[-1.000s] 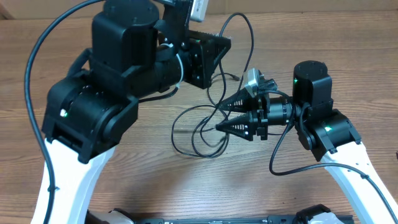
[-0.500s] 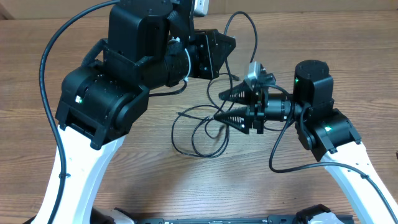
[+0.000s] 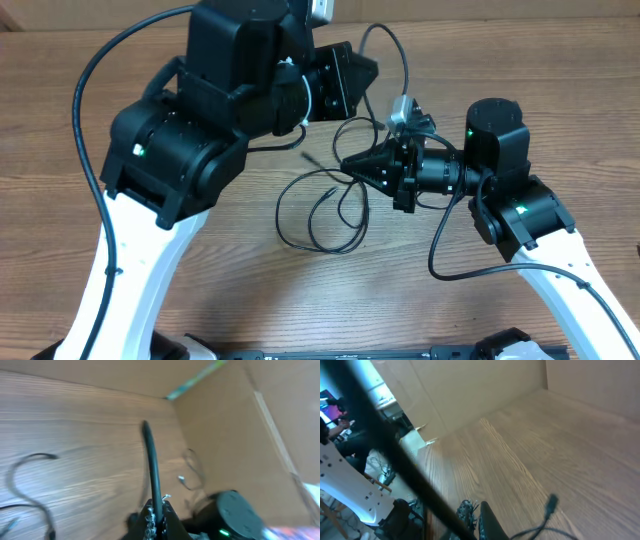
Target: Untangle cables
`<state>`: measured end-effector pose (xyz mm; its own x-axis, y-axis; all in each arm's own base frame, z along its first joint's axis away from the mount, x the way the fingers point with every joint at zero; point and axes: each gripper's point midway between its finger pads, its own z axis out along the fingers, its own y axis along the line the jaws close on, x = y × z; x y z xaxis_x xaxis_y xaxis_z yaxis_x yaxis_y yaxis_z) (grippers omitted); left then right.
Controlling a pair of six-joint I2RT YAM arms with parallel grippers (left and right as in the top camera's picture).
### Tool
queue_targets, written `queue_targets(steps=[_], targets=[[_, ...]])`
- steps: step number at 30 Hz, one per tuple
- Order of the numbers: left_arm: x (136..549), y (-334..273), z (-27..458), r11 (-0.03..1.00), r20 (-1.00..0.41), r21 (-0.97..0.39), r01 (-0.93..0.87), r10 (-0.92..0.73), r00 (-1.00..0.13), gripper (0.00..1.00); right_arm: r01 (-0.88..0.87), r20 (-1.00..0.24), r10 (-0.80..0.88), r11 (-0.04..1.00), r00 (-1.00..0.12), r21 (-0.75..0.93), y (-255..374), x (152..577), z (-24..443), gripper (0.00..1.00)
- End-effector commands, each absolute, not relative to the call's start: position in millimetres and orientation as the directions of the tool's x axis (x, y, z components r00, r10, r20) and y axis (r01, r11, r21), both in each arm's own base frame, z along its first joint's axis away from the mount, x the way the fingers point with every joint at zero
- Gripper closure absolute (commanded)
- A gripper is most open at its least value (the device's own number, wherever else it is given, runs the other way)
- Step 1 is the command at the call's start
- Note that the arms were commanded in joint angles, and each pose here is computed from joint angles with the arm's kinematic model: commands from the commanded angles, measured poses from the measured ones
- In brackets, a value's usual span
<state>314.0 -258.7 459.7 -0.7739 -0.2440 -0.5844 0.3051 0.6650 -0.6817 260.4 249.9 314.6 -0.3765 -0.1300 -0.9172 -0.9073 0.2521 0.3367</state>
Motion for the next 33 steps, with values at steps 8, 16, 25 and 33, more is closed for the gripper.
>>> queue_targets(steps=[8,16,25,33], targets=[[334.9,-186.6,417.4,0.892,-0.638,-0.451,0.027,-0.301,-0.709,0.0,-0.728,-0.906,-0.126,0.644,-0.403,0.234,211.7,321.7,291.9,0.96],[326.2,-168.2,396.9,0.932,-0.614,-0.36,-0.046,-0.274,-0.741,0.01,-0.502,-0.976,-0.006,0.858,-0.216,0.106,117.2,383.3,365.0,0.96],[314.2,-161.1,379.4,0.949,-0.562,-0.307,-0.074,-0.243,-0.79,0.0,-0.112,-0.999,0.001,0.994,0.054,-0.005,-48.2,408.7,451.7,0.96],[304.3,-155.2,363.2,0.962,-0.508,-0.255,-0.096,-0.218,-0.833,0.0,0.337,-0.995,0.067,0.941,-0.069,0.04,-227.5,458.9,355.7,0.96]])
